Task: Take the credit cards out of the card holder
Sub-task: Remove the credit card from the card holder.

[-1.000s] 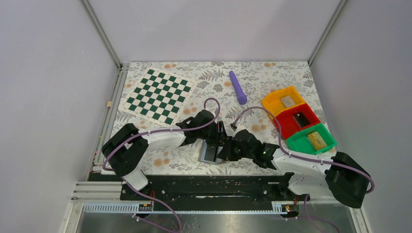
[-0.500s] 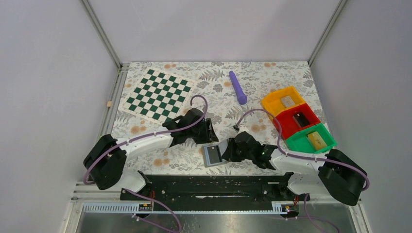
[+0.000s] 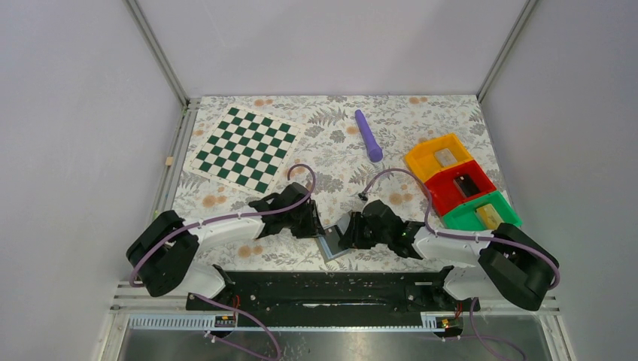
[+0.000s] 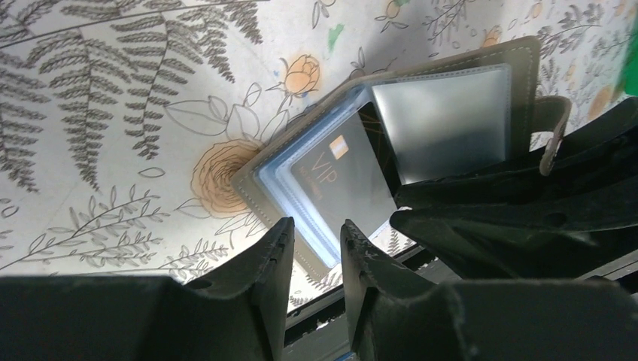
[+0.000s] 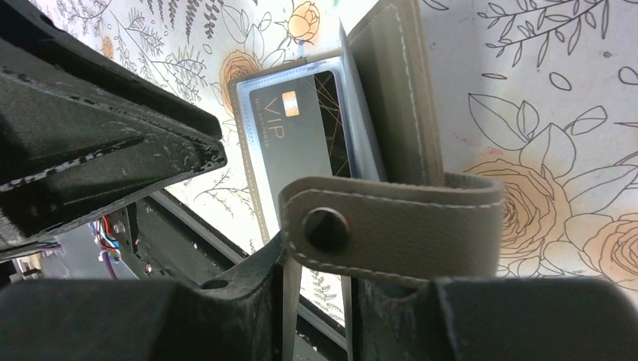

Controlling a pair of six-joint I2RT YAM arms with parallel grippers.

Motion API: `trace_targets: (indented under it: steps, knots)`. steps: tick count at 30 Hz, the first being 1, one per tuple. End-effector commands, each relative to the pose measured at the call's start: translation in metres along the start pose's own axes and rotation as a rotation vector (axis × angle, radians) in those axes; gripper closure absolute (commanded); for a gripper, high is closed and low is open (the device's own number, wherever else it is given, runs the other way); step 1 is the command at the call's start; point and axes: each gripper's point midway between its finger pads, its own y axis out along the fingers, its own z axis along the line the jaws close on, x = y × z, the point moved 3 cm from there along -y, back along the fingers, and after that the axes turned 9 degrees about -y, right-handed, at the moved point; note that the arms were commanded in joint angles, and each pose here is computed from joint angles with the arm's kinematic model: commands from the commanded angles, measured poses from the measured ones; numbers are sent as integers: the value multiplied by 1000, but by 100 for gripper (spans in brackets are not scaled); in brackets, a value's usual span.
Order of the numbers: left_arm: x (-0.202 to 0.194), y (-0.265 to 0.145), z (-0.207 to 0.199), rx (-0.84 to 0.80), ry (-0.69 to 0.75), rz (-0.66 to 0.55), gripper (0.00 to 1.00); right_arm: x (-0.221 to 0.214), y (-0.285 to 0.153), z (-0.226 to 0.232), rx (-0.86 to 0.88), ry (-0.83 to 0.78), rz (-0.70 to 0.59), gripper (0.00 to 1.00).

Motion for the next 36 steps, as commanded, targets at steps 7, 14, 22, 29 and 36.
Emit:
trace_targets:
  steps: [7, 14, 22, 29, 36]
  knots:
    - [-1, 17, 2, -21, -16, 2, 76, 23, -8, 0, -21, -34, -61, 65]
    - [-2, 24, 12, 27, -20, 2, 77, 31, -6, -6, -37, -49, -60, 63]
    - [-3, 28, 17, 51, -22, 14, 79, 23, 11, -14, 37, -17, 32, 63]
    - [-1, 28, 21, 83, -7, 5, 80, 14, 23, -15, 79, 15, 74, 63]
    - [-1, 28, 25, 105, 0, -2, 80, 17, 18, -9, 137, 28, 50, 80]
